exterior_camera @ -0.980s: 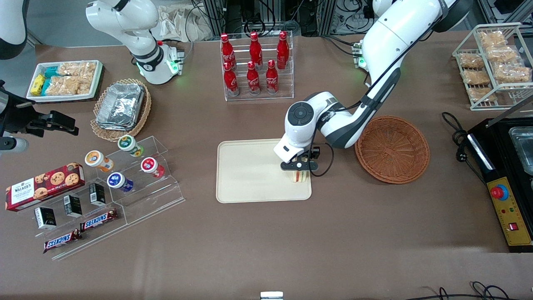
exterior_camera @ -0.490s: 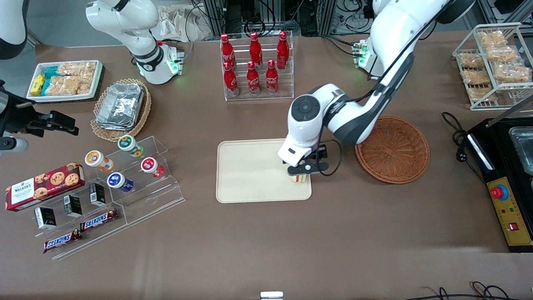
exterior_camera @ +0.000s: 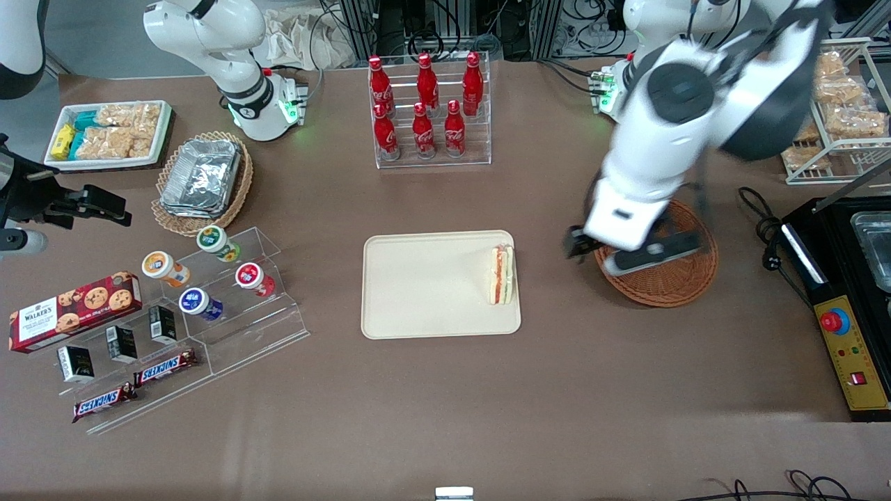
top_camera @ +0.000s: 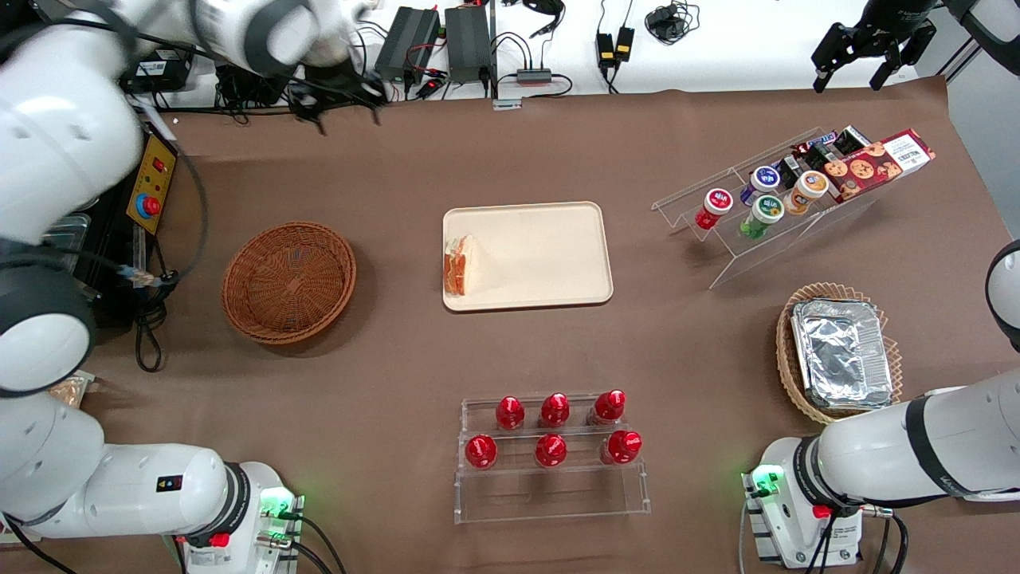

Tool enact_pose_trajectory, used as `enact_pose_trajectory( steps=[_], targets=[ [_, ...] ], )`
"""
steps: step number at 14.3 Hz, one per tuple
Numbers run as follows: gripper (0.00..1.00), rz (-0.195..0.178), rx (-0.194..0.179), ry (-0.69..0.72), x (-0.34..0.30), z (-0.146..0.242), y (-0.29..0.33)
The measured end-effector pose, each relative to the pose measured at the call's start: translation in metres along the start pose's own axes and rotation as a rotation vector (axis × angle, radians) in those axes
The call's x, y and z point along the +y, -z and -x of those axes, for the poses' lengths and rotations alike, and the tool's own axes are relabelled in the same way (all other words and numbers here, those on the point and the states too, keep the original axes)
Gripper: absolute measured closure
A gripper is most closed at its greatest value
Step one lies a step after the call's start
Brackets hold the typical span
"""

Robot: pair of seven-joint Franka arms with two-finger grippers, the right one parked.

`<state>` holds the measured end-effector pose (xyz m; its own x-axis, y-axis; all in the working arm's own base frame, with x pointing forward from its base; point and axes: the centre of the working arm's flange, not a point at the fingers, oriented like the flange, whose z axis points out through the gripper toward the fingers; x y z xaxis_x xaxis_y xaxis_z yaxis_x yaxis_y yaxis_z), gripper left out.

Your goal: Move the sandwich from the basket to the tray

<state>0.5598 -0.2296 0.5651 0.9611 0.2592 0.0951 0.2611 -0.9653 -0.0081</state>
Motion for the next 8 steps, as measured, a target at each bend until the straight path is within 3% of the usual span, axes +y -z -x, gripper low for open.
enact_pose_trajectory(
  steps=[4, 8],
  targets=[
    [0.0, -0.023, -0.053, -0.178, -0.122, -0.02, 0.058],
    [0.0, -0.027, -0.103, -0.3, -0.209, -0.047, 0.04]
  ],
)
